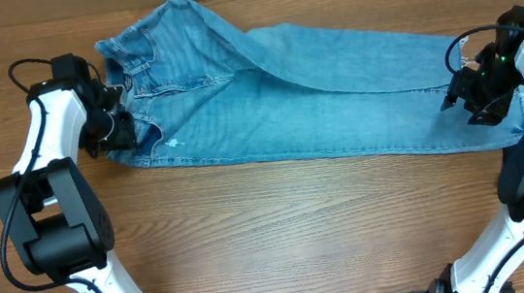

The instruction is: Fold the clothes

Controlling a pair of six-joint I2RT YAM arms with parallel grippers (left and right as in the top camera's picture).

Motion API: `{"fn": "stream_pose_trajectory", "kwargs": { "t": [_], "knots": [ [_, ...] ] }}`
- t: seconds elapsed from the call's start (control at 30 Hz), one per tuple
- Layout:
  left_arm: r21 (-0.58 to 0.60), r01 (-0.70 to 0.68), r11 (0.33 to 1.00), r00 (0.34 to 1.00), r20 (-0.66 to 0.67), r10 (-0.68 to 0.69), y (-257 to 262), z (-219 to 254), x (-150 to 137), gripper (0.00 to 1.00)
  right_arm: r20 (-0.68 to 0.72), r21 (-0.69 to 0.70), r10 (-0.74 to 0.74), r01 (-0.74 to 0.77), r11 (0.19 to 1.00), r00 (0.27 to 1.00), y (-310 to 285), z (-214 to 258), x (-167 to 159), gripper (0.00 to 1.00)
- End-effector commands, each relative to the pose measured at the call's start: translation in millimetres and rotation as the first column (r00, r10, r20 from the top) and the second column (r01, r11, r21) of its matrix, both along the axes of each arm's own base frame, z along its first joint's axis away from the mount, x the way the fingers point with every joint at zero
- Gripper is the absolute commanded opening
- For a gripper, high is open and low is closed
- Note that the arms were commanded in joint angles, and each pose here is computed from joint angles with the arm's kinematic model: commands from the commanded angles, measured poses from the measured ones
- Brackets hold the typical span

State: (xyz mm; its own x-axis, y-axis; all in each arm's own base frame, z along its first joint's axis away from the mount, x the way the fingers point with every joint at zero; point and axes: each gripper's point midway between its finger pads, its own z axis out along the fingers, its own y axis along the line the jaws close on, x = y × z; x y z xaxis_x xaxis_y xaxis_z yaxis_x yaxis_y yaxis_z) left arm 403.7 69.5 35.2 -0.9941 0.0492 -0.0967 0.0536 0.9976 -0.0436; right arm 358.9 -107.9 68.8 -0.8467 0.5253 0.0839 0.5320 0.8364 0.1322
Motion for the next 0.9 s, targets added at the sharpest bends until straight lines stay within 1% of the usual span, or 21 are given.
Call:
{"fn": "stream_pose_trajectory", "kwargs": {
  "t": [0.0,0.03,0.1,0.17,0.27,0.3,0.33,0.37,0.4,0.47,0.5,0.53,0.57,0.6,0.67,0.7,0.73,0.8,0.83,0.87],
  "knots": [
    [0.039,0.024,0.999,1.000,-0.014,-0.023,5.4,-11.0,1.0,0.53,0.033,-0.006,0.002,-0.002,1.000,0.999,0.7,11.4,1.1,0.64],
    [0.036,0.025,0.999,1.000,-0.011,-0.025,4.3,-11.2,1.9,0.53,0.033,-0.006,0.002,-0.002,1.000,0.999,0.6,11.4,1.0,0.64],
    [0.011,0.031,0.999,1.000,-0.002,-0.031,-1.5,-11.1,3.7,0.58,0.033,-0.006,0.002,-0.002,1.000,0.999,0.6,11.4,1.0,0.64],
    [-0.026,0.038,0.999,0.999,0.005,-0.038,-9.3,-10.7,4.8,0.58,0.033,-0.006,0.002,-0.002,1.000,0.999,0.6,11.4,1.0,0.63],
    [-0.024,0.044,0.999,0.999,0.010,-0.043,-11.3,-10.6,6.5,0.59,0.033,-0.006,0.002,-0.002,1.000,0.999,0.6,11.4,1.1,0.64],
    [-0.028,0.044,0.999,0.999,0.011,-0.044,-12.0,-10.5,6.5,0.57,0.033,-0.006,0.002,-0.002,1.000,0.999,0.6,11.4,1.1,0.64],
    [-0.055,0.048,0.997,0.999,-0.003,-0.048,-17.9,-10.4,2.7,0.46,0.033,-0.006,0.002,-0.002,1.000,0.999,0.6,11.4,1.1,0.63],
    [-0.070,0.050,0.996,0.999,-0.013,-0.051,-21.4,-10.4,-0.1,0.38,0.033,-0.006,0.002,-0.002,1.000,0.999,0.6,11.4,1.1,0.64],
    [-0.089,0.055,0.995,0.998,-0.038,-0.058,-27.4,-10.3,-6.1,0.24,0.033,-0.006,0.002,-0.002,1.000,0.999,0.6,11.4,1.0,0.63],
    [-0.096,0.060,0.994,0.996,-0.064,-0.067,-31.9,-10.4,-12.3,0.04,0.032,-0.006,0.001,-0.001,1.000,0.999,0.7,11.4,0.9,0.63],
    [-0.097,0.060,0.993,0.995,-0.076,-0.067,-32.9,-10.4,-15.1,0.04,0.030,-0.005,0.002,-0.002,1.000,1.000,1.0,11.4,0.4,0.63],
    [-0.072,0.028,0.997,0.993,-0.109,-0.035,-28.6,-10.9,-21.5,0.04,0.028,-0.004,0.002,-0.002,1.000,1.000,1.2,11.5,-0.1,0.62],
    [-0.016,-0.023,1.000,0.989,-0.148,0.020,-19.5,-11.5,-29.3,0.04,0.024,-0.003,0.002,-0.002,1.000,1.000,1.5,11.5,-1.2,0.61],
    [0.054,-0.089,0.995,0.975,-0.199,0.098,-9.4,-10.9,-41.5,0.04,0.019,-0.001,0.002,-0.002,1.000,1.000,1.9,11.5,-2.5,0.57],
    [0.114,-0.178,0.977,0.937,-0.283,0.204,-3.5,-7.2,-64.9,0.04,0.004,0.004,0.002,-0.002,1.000,1.000,3.3,11.8,-6.2,0.50],
    [0.169,-0.251,0.953,0.889,-0.350,0.296,0.3,-2.1,-85.5,0.04,-0.017,0.012,0.002,-0.001,1.000,1.000,5.2,12.2,-11.1,0.50],
    [0.233,-0.288,0.929,0.858,-0.368,0.358,8.6,1.6,-95.9,0.04,-0.029,0.016,0.002,-0.001,1.000,1.000,6.1,12.4,-14.1,0.50],
    [0.371,-0.324,0.870,0.813,-0.361,0.457,29.6,9.5,-110.6,0.04,-0.057,0.006,0.003,-0.003,1.000,0.998,5.0,12.5,-20.5,0.50],
    [0.460,-0.338,0.821,0.786,-0.342,0.515,45.0,16.2,-119.5,0.04,-0.067,0.002,0.003,-0.003,1.000,0.998,4.6,12.6,-22.7,0.50],
    [0.524,-0.356,0.774,0.761,-0.319,0.566,58.4,21.7,-126.9,0.04,-0.068,0.003,0.003,-0.003,1.000,0.998,4.7,12.6,-22.9,0.51]
  ]
}}
